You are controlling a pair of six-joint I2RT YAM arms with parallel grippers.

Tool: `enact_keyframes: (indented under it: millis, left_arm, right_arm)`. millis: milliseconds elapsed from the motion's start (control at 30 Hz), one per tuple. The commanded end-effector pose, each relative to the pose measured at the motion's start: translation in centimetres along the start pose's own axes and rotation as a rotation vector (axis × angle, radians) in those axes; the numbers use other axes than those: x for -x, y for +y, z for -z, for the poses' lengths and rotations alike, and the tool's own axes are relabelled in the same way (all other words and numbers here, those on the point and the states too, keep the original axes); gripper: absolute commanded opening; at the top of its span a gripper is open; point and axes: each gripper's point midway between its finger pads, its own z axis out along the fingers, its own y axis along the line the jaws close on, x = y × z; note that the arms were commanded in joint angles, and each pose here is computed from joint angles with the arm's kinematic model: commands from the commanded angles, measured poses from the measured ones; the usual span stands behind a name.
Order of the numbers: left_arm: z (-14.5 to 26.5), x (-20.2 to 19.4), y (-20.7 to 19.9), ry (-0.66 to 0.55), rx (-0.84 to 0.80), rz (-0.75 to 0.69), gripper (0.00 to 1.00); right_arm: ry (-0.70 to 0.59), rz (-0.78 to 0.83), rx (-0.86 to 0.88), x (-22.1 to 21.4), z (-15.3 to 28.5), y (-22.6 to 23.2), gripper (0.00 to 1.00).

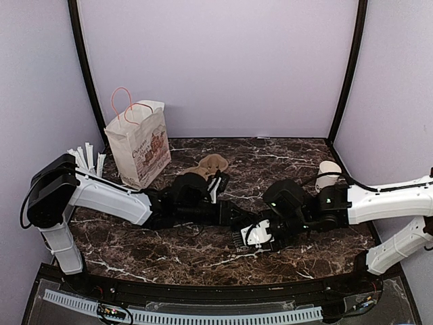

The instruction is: Pack the takeout coffee

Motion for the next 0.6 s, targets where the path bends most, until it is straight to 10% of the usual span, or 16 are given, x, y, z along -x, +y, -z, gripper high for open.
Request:
enact_keyframes:
  millis: [0,567]
  left_arm:
    - [-0.2,-5.5,2.5,0.202,0.102,-0.006,0.39]
    - [3.0,5.6,-6.9,-0.041,0.013,-0.257,0.50]
  right_arm:
    - [0.216,-0.015,0.169,-5.2,-0.5,4.2,0.12]
    - [-0.053,-0.084,0.079,2.0,5.6,-2.2,0.27]
